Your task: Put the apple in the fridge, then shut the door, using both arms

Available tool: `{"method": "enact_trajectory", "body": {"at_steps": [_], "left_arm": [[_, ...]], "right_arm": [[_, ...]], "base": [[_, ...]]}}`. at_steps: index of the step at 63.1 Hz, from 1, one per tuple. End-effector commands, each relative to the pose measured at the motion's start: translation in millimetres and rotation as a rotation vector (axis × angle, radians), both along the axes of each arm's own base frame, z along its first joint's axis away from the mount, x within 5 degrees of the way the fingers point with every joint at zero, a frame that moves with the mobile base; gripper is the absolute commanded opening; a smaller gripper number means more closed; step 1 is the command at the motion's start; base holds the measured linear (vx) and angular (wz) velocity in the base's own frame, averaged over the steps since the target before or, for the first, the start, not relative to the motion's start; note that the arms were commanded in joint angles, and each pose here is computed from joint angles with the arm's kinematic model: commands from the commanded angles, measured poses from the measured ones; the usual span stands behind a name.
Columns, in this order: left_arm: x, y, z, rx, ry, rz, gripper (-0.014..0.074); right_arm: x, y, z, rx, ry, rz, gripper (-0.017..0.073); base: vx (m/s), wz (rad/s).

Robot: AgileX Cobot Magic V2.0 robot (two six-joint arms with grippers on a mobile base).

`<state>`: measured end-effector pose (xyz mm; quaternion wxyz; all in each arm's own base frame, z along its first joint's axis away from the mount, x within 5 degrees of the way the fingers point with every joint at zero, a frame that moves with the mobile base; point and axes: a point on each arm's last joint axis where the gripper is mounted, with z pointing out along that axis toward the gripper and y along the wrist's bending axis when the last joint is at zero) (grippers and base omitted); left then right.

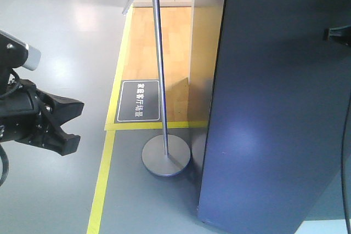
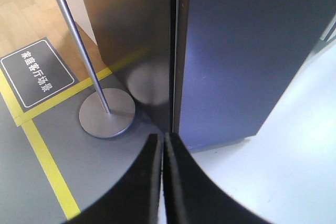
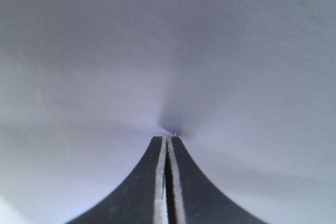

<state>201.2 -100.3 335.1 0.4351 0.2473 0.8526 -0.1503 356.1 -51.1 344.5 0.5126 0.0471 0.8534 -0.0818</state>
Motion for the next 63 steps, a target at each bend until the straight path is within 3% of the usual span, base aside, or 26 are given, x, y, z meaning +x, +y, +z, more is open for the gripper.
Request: {"method": "enact_trajectory", "body": {"at_steps": [1,35,63], "left_arm": [[-0.1,1.0,17.6,-0.054,-0.081,0.024,-0.0006],[0.0,1.0,17.7,-0.054,-0.082,0.024,-0.0006],[0.1,1.1,17.8,-0.055,-0.084,0.025,-0.0006]], "right_arm": [[10.5,-2.0,31.7,-0.034,-0.162,0.021,-0.0004],[72.3,-7.8,23.5,-0.042,-0.234,0.043,-0.0004],[64.6,-8.8,27.0,-0.02,-0.172,0.014,-0.0004]], "base": [[0.0,0.0],[0.0,0.0],[0.0,0.0]]}}
